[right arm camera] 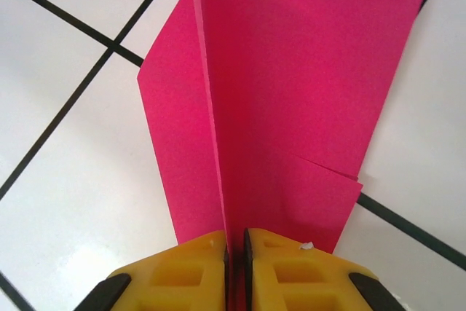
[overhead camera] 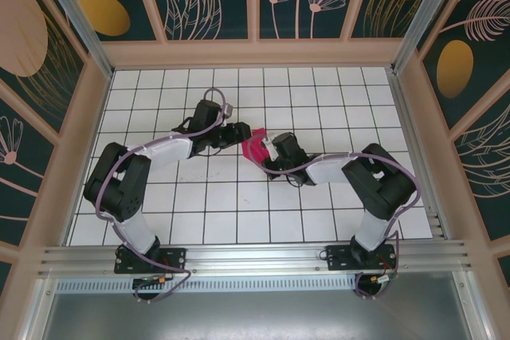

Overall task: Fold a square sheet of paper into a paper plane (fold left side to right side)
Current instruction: Fourth fold the wing at the center of the table.

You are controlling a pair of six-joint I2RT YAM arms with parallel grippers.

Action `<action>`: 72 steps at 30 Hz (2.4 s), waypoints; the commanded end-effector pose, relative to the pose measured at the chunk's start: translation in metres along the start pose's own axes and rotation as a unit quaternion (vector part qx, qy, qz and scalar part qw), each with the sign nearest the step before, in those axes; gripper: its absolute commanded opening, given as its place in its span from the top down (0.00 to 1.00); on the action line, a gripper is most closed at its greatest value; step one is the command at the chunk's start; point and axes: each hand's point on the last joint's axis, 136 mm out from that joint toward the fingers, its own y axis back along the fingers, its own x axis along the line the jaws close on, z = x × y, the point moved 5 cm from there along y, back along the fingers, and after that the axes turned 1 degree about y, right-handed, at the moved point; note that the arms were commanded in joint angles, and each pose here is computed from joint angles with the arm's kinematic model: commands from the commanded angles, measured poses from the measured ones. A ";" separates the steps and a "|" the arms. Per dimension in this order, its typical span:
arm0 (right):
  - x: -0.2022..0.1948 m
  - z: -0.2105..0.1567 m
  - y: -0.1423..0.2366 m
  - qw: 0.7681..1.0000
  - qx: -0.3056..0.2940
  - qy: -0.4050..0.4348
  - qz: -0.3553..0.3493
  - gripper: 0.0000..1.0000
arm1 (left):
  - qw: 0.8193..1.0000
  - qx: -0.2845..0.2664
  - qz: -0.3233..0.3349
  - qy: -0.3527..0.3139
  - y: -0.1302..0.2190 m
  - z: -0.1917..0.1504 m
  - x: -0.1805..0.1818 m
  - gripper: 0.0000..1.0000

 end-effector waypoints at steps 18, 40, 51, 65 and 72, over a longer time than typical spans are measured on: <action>-0.005 0.004 0.010 0.993 -0.018 -0.078 0.083 0.85 | 0.998 0.060 -0.008 0.017 -0.054 -0.024 0.013 0.64; -0.013 -0.010 -0.001 0.989 0.025 -0.107 0.097 0.85 | 0.997 0.071 -0.008 0.016 -0.067 -0.028 0.010 0.61; -0.013 -0.010 -0.001 0.987 0.028 -0.115 0.110 0.83 | 0.997 0.074 0.014 0.020 -0.074 -0.031 0.020 0.62; -0.009 0.014 0.016 0.978 -0.014 -0.133 0.157 0.74 | 0.996 0.078 0.034 0.018 -0.074 -0.035 0.027 0.62; -0.029 0.034 0.037 0.968 -0.059 -0.165 0.182 0.64 | 0.996 0.076 0.033 0.017 -0.073 -0.034 0.026 0.62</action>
